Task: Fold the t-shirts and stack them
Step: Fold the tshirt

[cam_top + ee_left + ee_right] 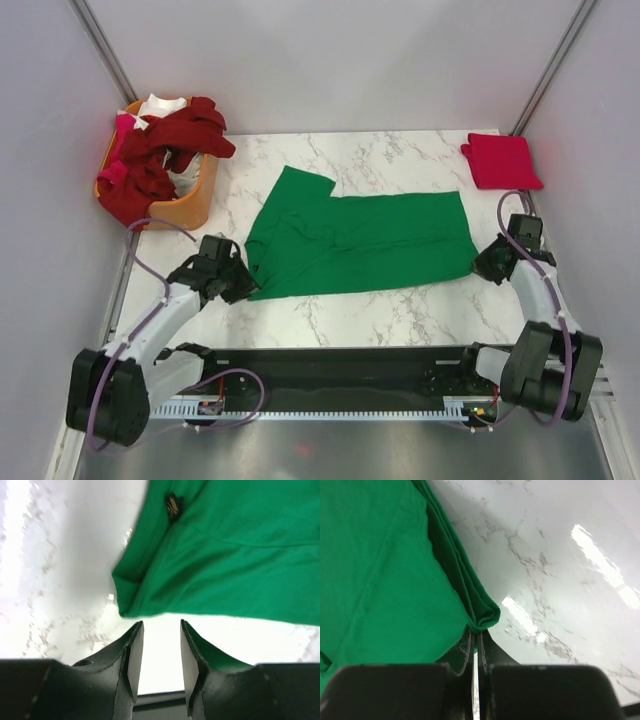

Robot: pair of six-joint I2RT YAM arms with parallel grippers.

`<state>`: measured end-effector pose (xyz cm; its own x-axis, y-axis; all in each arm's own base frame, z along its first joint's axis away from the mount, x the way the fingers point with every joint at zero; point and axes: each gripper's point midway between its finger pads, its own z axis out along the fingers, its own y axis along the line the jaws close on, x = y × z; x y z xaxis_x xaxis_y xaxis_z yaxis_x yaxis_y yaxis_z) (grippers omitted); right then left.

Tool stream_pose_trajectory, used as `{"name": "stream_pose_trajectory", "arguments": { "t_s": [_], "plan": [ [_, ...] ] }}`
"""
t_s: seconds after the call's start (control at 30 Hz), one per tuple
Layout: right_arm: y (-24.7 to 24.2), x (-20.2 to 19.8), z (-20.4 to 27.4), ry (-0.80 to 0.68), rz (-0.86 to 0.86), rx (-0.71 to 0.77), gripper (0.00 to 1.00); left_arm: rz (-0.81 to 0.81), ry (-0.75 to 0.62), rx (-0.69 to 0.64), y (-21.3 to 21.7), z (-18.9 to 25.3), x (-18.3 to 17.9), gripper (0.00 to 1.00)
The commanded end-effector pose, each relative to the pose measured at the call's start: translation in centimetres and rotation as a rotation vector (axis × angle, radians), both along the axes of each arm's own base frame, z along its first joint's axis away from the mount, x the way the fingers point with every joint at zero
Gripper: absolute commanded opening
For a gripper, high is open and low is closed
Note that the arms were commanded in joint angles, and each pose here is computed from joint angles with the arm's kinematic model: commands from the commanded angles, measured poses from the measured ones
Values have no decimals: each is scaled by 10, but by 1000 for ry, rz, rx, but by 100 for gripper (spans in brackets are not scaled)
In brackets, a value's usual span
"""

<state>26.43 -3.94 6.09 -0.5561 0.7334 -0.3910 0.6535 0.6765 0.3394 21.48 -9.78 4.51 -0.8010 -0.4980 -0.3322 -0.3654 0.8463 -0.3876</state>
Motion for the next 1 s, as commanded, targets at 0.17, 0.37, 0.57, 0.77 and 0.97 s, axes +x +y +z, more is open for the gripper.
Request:
{"name": "stream_pose_trajectory", "arguments": {
  "t_s": [0.17, 0.37, 0.57, 0.77, 0.97],
  "plan": [
    [-1, -60, 24, 83, -123, 24, 25, -22, 42, -185, -31, 30, -45, 47],
    [7, -67, 37, 54, -103, 40, 98, -41, -23, -200, -29, 66, -53, 64],
    [7, -11, 94, -225, -44, 51, 98, -121, -222, -46, -24, 126, 13, 76],
    [9, 55, 131, -308, 97, 86, 98, -257, -460, 39, -55, 186, 132, 76],
    [30, 70, 142, -395, 188, 104, 98, -342, -512, 75, -83, 175, 264, 72]
  ]
}}
